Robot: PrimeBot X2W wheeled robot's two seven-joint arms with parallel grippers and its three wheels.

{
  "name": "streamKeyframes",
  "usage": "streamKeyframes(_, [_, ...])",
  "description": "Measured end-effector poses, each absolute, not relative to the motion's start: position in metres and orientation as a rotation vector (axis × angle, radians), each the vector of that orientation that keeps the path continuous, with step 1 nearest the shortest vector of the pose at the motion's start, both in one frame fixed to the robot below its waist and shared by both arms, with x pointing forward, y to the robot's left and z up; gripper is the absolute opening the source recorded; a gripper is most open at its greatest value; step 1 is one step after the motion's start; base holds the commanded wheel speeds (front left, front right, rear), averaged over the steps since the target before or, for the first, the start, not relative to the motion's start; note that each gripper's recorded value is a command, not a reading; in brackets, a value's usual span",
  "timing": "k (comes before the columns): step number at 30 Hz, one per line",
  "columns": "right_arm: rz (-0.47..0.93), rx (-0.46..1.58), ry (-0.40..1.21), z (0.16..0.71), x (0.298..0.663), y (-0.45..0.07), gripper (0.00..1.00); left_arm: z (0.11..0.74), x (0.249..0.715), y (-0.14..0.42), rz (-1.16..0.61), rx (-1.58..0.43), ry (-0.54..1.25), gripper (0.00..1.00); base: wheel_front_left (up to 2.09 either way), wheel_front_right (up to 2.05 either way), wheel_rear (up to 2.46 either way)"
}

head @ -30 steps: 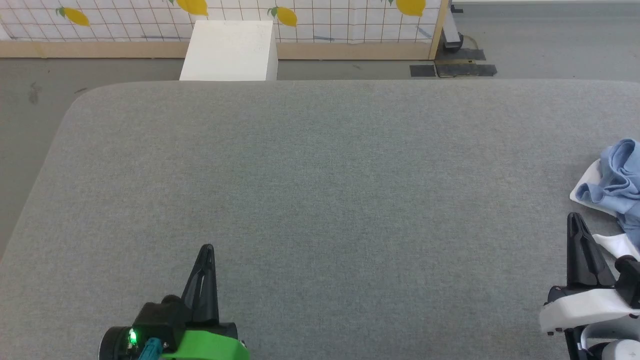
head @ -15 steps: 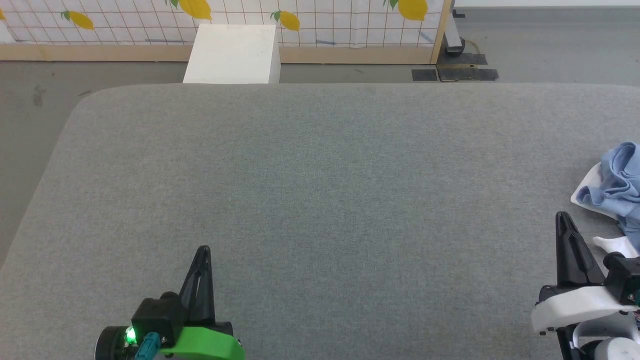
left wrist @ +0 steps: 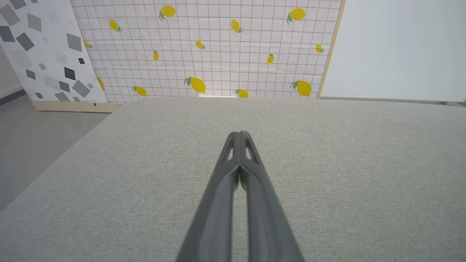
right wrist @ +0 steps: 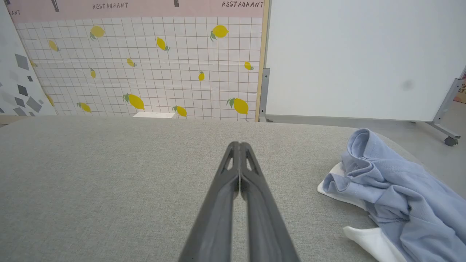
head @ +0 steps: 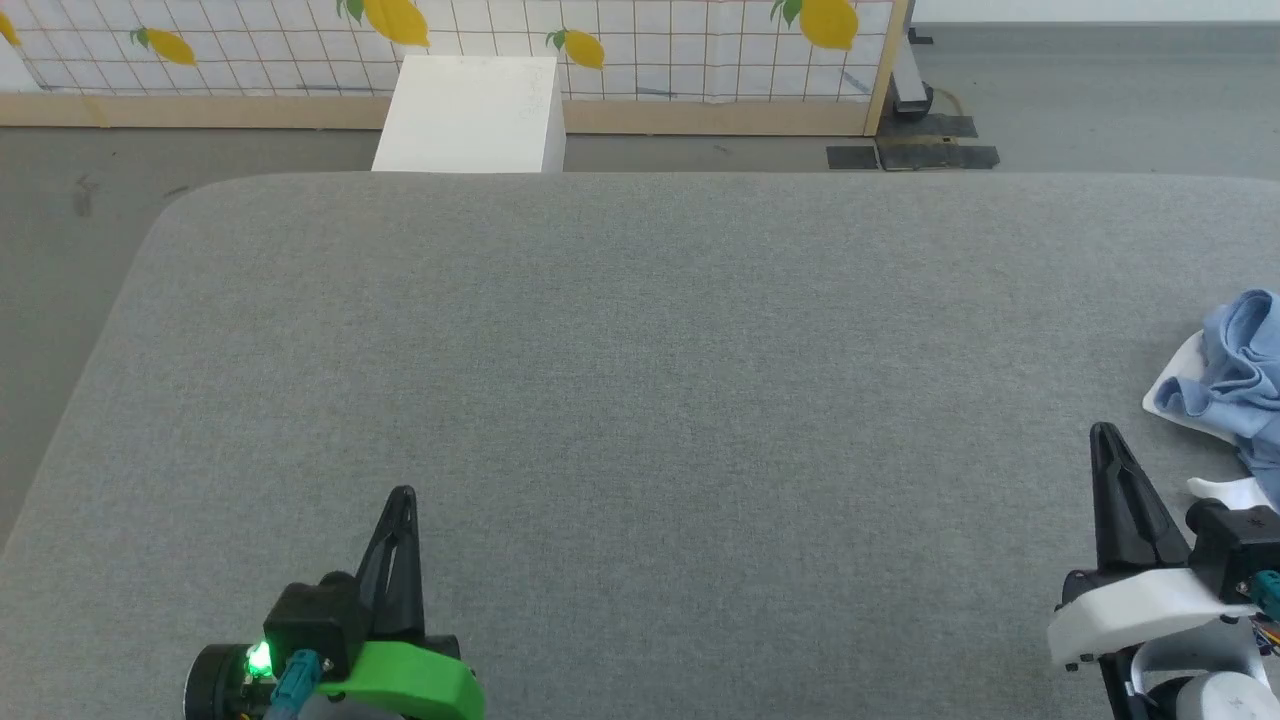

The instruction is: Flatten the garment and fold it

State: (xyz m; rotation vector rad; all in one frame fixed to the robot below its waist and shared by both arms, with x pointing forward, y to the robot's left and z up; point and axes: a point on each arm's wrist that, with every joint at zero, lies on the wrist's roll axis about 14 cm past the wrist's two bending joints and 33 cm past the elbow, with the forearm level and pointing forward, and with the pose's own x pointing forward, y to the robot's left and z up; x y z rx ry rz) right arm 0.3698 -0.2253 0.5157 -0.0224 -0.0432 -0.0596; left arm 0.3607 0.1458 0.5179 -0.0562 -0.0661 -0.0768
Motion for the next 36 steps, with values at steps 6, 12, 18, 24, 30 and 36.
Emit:
streamKeyframes(6, [-0.047, -0.023, -0.043, 0.517, 0.371, -0.221, 0.0, 0.518, 0.361, 0.148, -0.072, -0.047, -0.059, 0.0, 0.0, 0.0, 0.0])
streamKeyframes(12, [-0.032, -0.026, -0.036, 0.517, 0.371, -0.216, 0.0, 0.517, 0.361, 0.151, -0.066, -0.038, -0.05, 0.0, 0.0, 0.0, 0.0])
streamKeyframes(18, [-0.018, -0.027, -0.031, 0.518, 0.372, -0.211, 0.0, 0.519, 0.363, 0.153, -0.062, -0.031, -0.051, 0.0, 0.0, 0.0, 0.0])
streamKeyframes(24, [-0.006, -0.028, -0.03, 0.519, 0.372, -0.207, 0.0, 0.519, 0.363, 0.155, -0.057, -0.027, -0.045, 0.0, 0.0, 0.0, 0.0])
streamKeyframes(30, [0.009, -0.028, -0.028, 0.52, 0.373, -0.202, 0.0, 0.52, 0.364, 0.157, -0.051, -0.021, -0.039, 0.0, 0.0, 0.0, 0.0])
streamKeyframes(36, [0.022, -0.029, -0.025, 0.521, 0.373, -0.198, 0.0, 0.519, 0.364, 0.16, -0.047, -0.018, -0.03, 0.0, 0.0, 0.0, 0.0])
